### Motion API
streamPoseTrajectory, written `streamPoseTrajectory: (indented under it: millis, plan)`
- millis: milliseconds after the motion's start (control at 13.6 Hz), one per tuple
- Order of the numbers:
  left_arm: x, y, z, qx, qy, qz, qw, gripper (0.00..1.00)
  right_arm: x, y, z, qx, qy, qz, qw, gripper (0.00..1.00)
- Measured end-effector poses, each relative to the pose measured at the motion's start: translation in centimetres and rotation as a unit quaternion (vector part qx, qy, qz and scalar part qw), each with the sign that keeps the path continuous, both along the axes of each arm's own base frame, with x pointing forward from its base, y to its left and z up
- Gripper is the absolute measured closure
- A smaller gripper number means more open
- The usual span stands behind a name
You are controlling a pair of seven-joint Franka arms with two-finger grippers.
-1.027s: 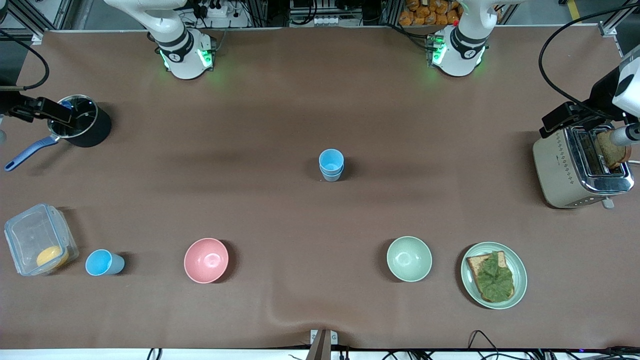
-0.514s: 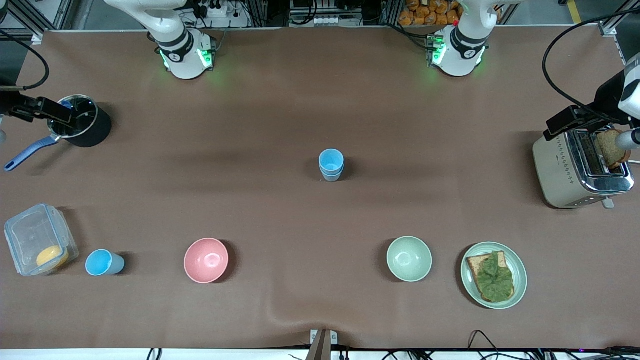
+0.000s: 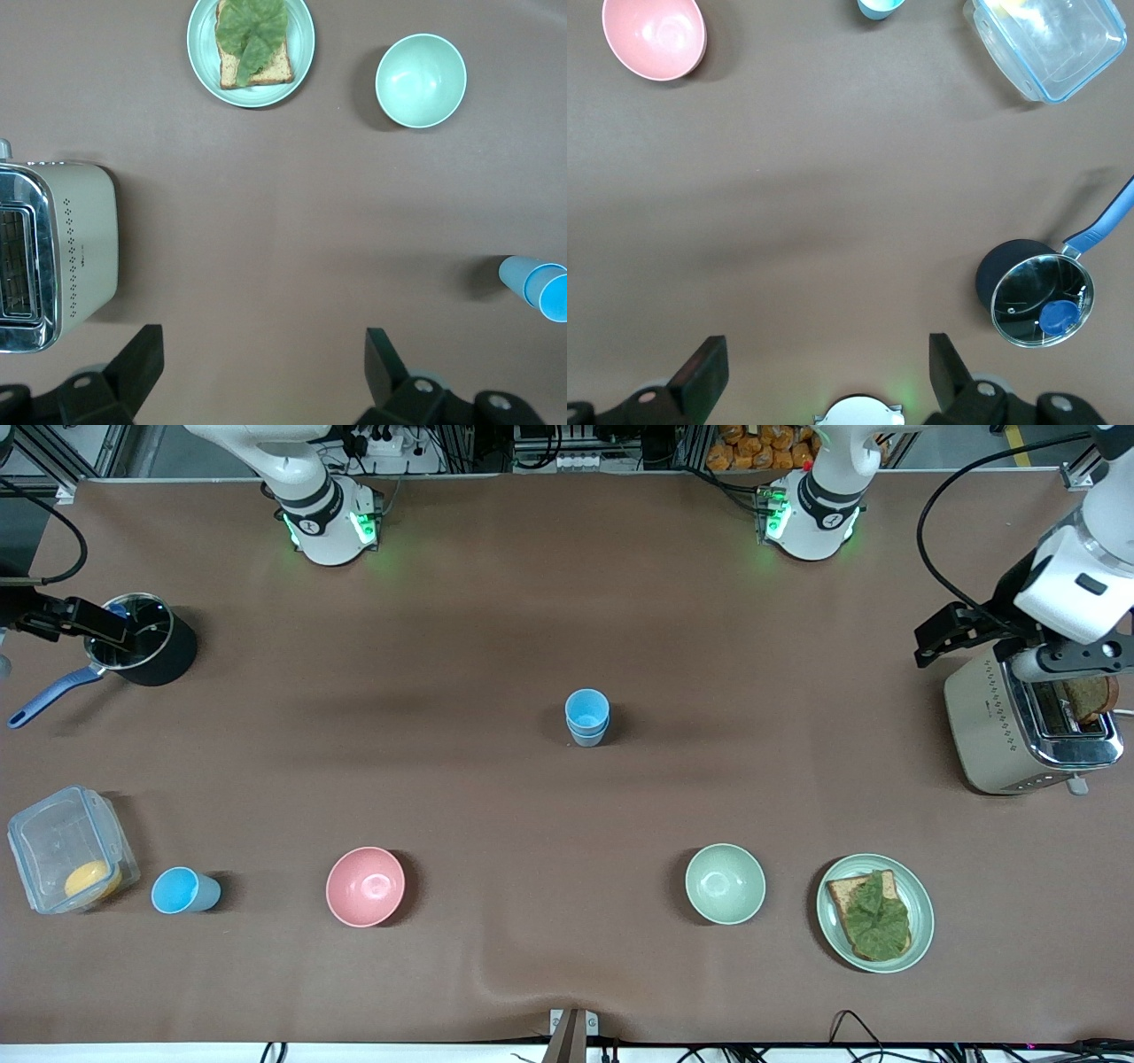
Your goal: Stack blue cups with both arms
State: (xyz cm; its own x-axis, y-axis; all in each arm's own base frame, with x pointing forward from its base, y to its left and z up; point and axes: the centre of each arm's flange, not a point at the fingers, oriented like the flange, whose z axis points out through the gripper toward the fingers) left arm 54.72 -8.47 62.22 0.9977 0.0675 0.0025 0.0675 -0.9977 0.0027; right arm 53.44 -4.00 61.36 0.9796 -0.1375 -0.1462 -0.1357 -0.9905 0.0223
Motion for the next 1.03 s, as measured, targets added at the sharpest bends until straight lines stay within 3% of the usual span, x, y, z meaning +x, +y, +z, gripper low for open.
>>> streamPoseTrajectory:
  millis: [660,1027]
  plan:
    - [0.3,0.7,-0.1,0.000,-0.001,0.007,1.000,0.00,0.0,0.0,0.0,0.000,0.000,0.000,1.000,0.00]
    - [2.0,2.5,-0.2,-0.005,-0.008,0.021,1.000,0.00,0.0,0.0,0.0,0.000,0.001,0.000,1.000,0.00]
